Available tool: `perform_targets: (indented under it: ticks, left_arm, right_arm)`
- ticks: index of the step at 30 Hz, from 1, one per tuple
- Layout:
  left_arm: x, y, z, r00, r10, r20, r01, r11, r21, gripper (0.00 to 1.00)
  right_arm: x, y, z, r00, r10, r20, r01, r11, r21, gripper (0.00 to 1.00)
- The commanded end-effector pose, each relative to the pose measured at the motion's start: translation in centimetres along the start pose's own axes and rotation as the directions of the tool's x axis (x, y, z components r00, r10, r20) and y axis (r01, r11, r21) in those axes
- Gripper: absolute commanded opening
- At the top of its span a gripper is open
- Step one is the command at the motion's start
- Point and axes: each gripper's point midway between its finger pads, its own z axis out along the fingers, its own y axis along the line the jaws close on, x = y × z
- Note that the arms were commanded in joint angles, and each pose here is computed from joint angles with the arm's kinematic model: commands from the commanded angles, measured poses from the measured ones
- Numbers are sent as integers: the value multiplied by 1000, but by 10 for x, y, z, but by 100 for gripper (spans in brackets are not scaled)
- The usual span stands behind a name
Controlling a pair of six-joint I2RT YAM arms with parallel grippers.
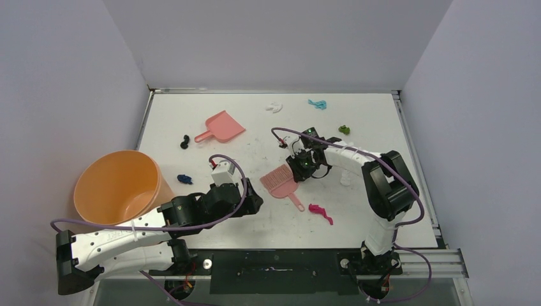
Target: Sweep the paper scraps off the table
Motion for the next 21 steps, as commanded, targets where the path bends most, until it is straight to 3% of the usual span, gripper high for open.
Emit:
perform_targets:
  ticks: [1,6,11,15,21]
  left_arm:
    - [-10,-18,-4,999,-28,25,27,998,60,73]
    - [-5,-16,-1,1000,-25,17,24,998,58,72]
    - [-2,-17,1,1000,-26,8,25,998,65,73]
    - [-4,-19,2,1000,-22,15,21,997,73,73]
    - [-3,-20,3,1000,-11,19,10,997,78,73]
  right_arm:
    - [-28,-26,-5,996,-71,49,65,991,115,17]
    - [-50,-31,-21,991,-79,106,65,989,130,16]
    - [-61,-13,-55,975,-105,197,89,992,86,40]
    - [-31,7,-68,963,-176,204,167,984,57,59]
    - [17,21,-68,958,-244,148,237,969,65,77]
